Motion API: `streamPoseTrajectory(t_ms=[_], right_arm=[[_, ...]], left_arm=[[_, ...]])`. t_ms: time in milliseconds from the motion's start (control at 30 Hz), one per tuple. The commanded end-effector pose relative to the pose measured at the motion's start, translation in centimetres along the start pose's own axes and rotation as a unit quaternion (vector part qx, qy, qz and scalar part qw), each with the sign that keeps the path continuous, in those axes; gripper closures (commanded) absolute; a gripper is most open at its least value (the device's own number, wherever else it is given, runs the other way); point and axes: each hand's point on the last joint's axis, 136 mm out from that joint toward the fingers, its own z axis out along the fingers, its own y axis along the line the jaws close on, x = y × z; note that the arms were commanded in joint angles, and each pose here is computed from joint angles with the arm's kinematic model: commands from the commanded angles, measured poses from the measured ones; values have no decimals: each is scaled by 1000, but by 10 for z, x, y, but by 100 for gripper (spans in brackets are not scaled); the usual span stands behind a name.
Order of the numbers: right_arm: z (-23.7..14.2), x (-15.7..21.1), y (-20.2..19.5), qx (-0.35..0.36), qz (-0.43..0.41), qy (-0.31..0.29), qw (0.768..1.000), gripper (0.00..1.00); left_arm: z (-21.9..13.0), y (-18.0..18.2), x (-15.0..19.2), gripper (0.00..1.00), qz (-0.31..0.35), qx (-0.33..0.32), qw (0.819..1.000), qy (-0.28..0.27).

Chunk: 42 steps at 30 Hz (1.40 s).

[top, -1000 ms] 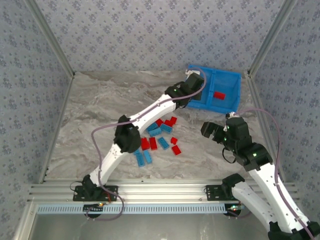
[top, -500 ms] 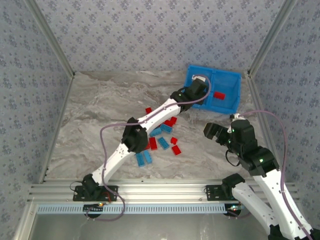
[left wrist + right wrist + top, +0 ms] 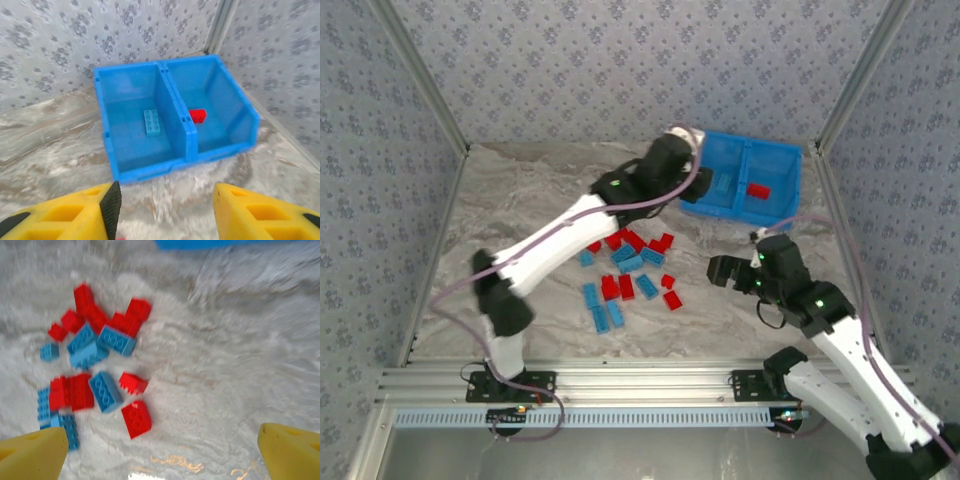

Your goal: Sort the legos into containers by color

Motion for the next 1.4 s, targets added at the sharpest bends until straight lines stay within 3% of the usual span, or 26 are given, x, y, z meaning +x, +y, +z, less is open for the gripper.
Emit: streamPoseTrajectory(t_ms=[0, 167, 367, 500, 800, 967, 1167, 1367], right_arm=[[25, 22, 23, -25, -71, 50, 996, 0], [65, 52, 39, 14, -162, 119, 979, 0], [113, 73, 38, 86, -228, 163, 956, 1], [141, 89, 46, 90, -253, 194, 944, 12], [164, 110, 58, 82, -259, 215, 938, 50], [158, 111, 53, 93, -252, 213, 939, 63], [132, 92, 61, 89, -252, 179, 947, 66], [76, 9, 70, 86, -214, 47, 972, 66]], left_arm=[[-48, 1, 19, 41, 34, 47, 998, 7], [-99, 35, 79, 25, 28, 26, 997, 61], [-136, 81, 154, 5, -23, -29, 994, 100], [-147, 94, 187, 1, -65, -32, 993, 94], [-153, 107, 189, 1, -60, -57, 994, 74], [-147, 109, 186, 1, -57, -70, 993, 74], [-142, 107, 184, 1, -55, -68, 993, 76], [-143, 103, 180, 1, -57, -58, 994, 70]])
